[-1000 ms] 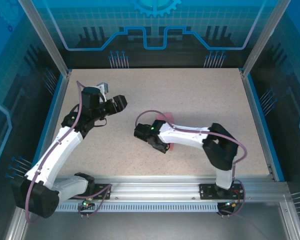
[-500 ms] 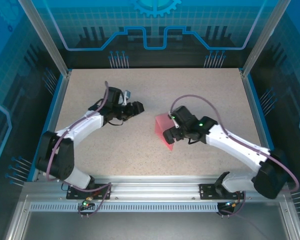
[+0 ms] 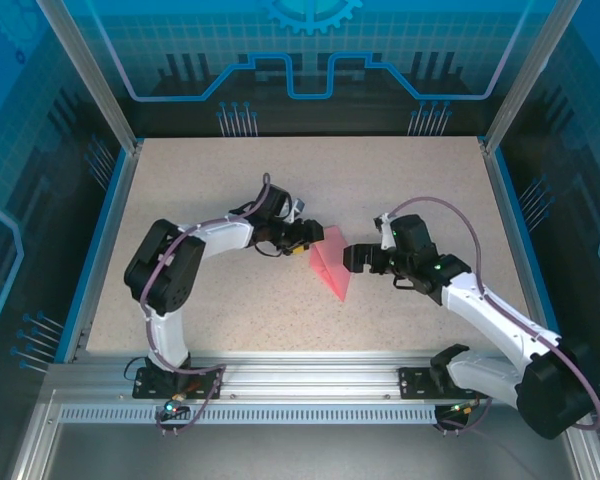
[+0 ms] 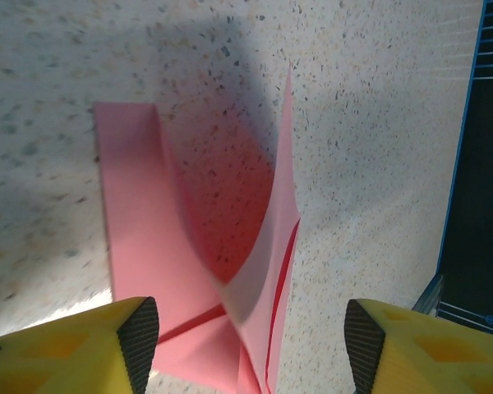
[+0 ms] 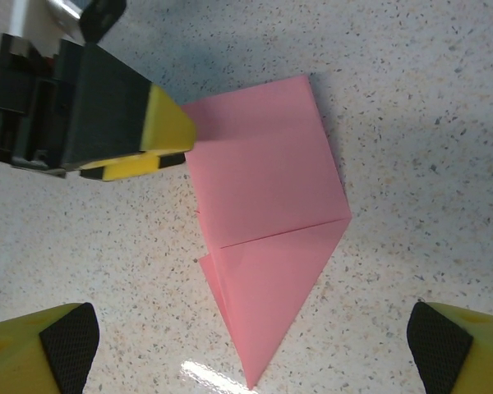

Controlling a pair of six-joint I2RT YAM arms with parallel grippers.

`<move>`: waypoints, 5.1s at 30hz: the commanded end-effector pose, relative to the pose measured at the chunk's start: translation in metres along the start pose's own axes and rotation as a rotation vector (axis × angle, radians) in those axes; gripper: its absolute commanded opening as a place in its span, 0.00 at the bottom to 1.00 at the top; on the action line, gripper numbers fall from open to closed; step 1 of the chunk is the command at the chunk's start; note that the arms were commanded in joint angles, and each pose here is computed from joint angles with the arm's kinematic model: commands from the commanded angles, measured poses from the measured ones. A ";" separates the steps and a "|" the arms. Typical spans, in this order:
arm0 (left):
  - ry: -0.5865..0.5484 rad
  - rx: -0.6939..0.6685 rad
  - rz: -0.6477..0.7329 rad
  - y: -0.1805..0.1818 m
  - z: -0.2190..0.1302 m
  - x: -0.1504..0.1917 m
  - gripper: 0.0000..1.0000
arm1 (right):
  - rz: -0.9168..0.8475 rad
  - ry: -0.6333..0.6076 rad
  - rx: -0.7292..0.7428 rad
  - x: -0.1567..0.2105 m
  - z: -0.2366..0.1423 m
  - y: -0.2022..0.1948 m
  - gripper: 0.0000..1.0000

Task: Fold a paper plane with a square sheet of paper (fold left side to right side)
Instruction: Turn over the paper at the center of the table, then fold the wing for the fifth time at the center of the table.

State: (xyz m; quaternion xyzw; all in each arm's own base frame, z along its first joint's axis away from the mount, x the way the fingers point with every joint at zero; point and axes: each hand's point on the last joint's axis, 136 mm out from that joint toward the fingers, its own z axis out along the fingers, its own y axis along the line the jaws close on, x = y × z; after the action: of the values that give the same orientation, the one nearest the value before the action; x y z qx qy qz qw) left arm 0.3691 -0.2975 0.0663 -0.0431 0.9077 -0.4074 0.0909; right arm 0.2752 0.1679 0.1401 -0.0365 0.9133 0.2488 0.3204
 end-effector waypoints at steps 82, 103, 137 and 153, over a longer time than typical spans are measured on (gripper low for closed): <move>-0.014 0.142 0.361 -0.014 -0.028 0.017 0.50 | 0.124 0.280 -0.416 -0.003 0.097 -0.015 0.00; 0.006 -0.468 0.838 -0.027 -0.045 0.105 0.69 | 0.439 0.397 -0.106 -0.017 0.115 0.005 0.00; 0.086 -0.725 0.817 0.018 0.014 0.106 0.38 | 0.466 0.426 -0.042 -0.007 0.133 0.004 0.00; 0.067 -0.675 0.775 0.013 0.013 0.103 0.14 | 0.349 0.378 0.004 -0.022 0.117 -0.005 0.17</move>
State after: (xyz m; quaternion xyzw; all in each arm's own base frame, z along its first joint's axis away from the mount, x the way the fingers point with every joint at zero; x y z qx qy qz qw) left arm 0.2705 -0.3121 0.0295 0.2927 0.9373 -0.0142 0.1884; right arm 0.3585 0.2234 0.0576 0.1005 0.9444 0.3044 0.0728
